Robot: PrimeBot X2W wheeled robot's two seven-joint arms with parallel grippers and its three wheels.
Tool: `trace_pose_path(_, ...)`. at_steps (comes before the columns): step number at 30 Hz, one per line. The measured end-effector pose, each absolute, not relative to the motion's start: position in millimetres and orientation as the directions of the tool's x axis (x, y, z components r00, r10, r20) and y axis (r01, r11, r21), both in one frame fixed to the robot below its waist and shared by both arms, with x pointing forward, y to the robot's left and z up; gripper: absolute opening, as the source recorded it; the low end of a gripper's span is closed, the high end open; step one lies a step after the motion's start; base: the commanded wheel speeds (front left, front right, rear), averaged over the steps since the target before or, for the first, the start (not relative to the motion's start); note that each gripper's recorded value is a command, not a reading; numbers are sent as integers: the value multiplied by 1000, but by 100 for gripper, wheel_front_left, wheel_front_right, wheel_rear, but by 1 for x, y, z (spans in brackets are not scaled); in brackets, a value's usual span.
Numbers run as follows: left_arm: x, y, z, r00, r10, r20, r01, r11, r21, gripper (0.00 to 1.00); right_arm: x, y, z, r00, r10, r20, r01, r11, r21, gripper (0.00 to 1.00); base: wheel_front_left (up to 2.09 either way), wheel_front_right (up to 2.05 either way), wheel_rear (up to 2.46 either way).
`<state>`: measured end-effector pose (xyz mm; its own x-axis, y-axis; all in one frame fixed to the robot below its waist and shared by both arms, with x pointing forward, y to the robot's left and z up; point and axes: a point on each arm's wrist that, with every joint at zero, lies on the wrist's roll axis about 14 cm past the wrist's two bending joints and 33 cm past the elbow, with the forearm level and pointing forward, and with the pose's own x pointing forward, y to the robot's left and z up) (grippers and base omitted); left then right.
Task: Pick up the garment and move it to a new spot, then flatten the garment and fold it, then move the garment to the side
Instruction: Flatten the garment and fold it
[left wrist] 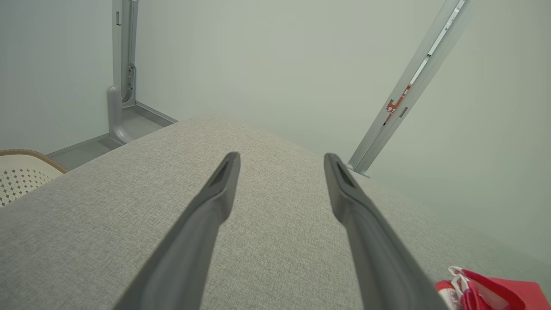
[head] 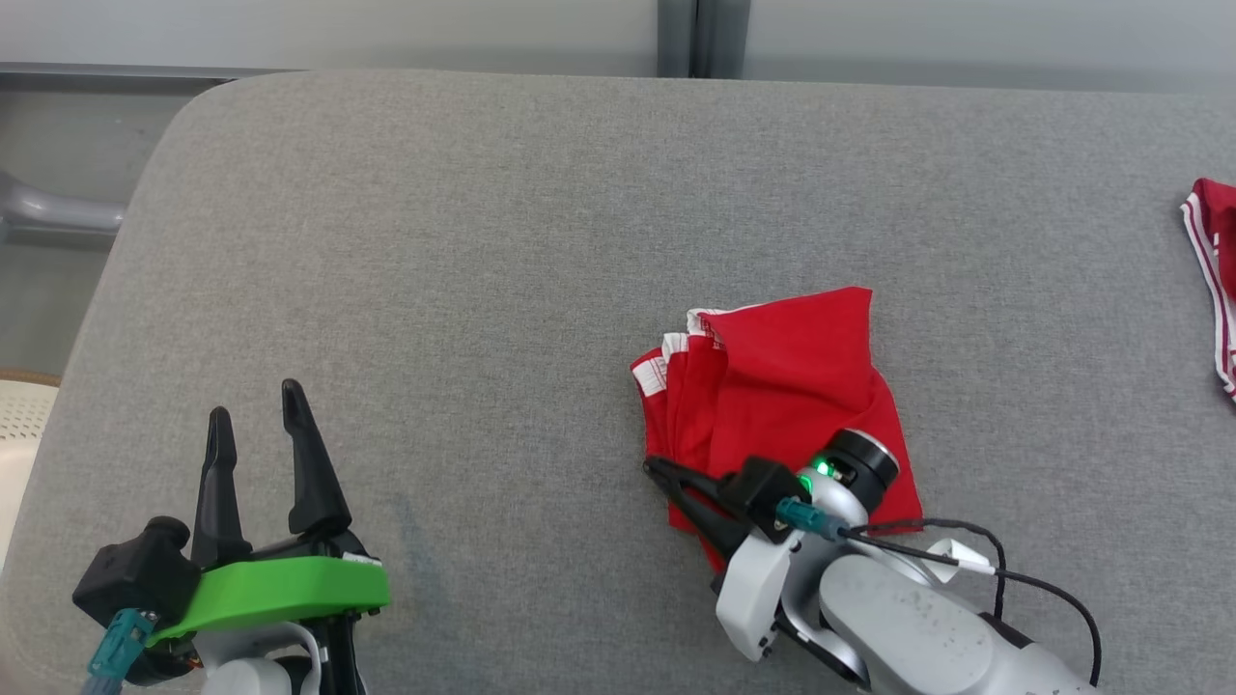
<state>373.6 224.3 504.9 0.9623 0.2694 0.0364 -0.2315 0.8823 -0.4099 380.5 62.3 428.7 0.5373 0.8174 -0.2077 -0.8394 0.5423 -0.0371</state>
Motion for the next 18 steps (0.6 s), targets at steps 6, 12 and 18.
trace_pose_path(6,376,221,508,965,260,47,-218,884,-414,100,404,47,469,622,779,-80,-783,619,-58,0,0,0,0)
trace_pose_path(12,379,216,512,968,244,59,-198,887,-418,100,419,17,492,712,702,0,-701,710,-68,0,0,0,0)
trace_pose_path(18,381,211,513,971,229,65,-182,889,-419,100,428,-16,508,798,599,64,-597,801,-50,16,0,0,0)
